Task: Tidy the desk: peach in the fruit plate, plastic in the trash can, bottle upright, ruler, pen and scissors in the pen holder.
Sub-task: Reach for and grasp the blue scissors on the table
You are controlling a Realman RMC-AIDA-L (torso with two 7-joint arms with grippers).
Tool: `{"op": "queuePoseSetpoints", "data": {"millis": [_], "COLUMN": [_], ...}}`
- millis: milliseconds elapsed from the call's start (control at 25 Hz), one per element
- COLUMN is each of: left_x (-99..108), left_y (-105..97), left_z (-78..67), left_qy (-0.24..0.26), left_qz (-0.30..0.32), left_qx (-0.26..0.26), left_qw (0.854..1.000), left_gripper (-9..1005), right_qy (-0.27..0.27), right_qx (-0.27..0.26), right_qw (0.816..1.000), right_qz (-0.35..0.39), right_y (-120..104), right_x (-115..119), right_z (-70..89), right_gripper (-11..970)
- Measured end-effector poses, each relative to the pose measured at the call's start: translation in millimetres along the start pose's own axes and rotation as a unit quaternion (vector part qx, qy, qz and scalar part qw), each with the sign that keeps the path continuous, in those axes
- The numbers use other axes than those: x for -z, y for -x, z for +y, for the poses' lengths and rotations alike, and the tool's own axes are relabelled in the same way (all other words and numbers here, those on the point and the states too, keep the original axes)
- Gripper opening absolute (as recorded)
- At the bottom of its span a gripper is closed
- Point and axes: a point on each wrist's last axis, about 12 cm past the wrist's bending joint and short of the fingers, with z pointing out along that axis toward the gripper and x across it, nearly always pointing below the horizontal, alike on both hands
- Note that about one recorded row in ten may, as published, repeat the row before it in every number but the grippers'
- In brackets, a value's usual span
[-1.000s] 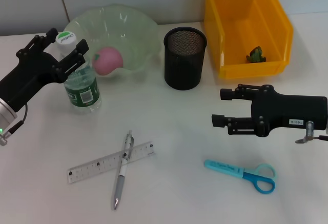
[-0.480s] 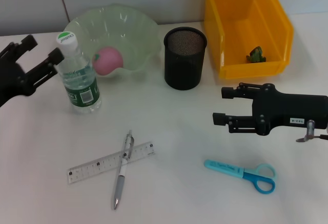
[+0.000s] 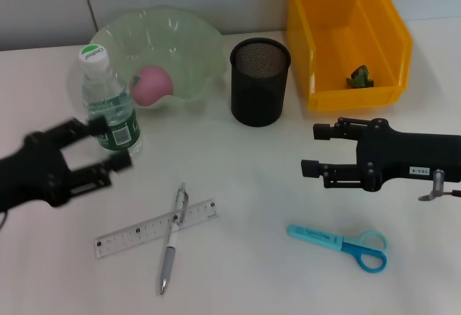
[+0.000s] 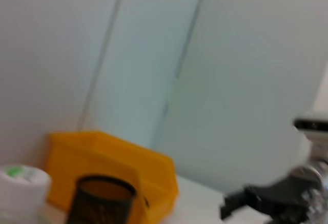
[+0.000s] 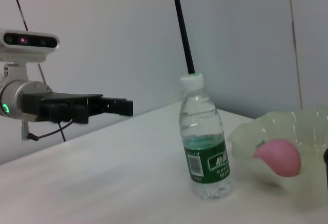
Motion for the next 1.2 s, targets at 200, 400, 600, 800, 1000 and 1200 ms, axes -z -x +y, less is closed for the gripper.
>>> {"op": "queuePoseSetpoints", "data": {"millis": [200, 400, 600, 800, 1000, 1200], "left_x": [-25.8, -41.6, -55.8, -63.1, -61.1, -61.7], "left_y": [-2.8, -3.1, 0.6, 4.0, 3.5, 3.7], "left_z": [-5.9, -9.0, -12.7, -13.5, -12.5, -12.2], "left_qy": [-0.061, -0.105, -0.135, -0.146, -0.146, -0.146], "left_qz": [0.082, 0.13, 0.183, 0.207, 0.199, 0.197], "left_qx": [0.002, -0.01, -0.055, -0.101, -0.137, -0.136], "left_qw": [0.995, 0.986, 0.972, 0.962, 0.959, 0.96], "left_gripper": [804, 803, 801, 800, 799, 798], "right_qy": [0.001, 0.002, 0.0, -0.007, -0.018, -0.051], "right_qx": [-0.003, -0.002, -0.001, -0.003, -0.016, -0.061], "right_qw": [1.0, 1.0, 1.0, 1.0, 1.0, 0.997], "right_qz": [0.01, 0.014, 0.018, 0.016, 0.016, 0.022], "right_y": [-2.3, -2.3, -1.8, 0.7, 8.6, 19.6], "right_x": [0.7, 2.1, 5.1, 8.7, 13.9, 19.2], "right_z": [0.4, 0.0, -1.3, -3.7, -7.0, -13.6], "right_gripper": [769, 769, 769, 768, 767, 766]}}
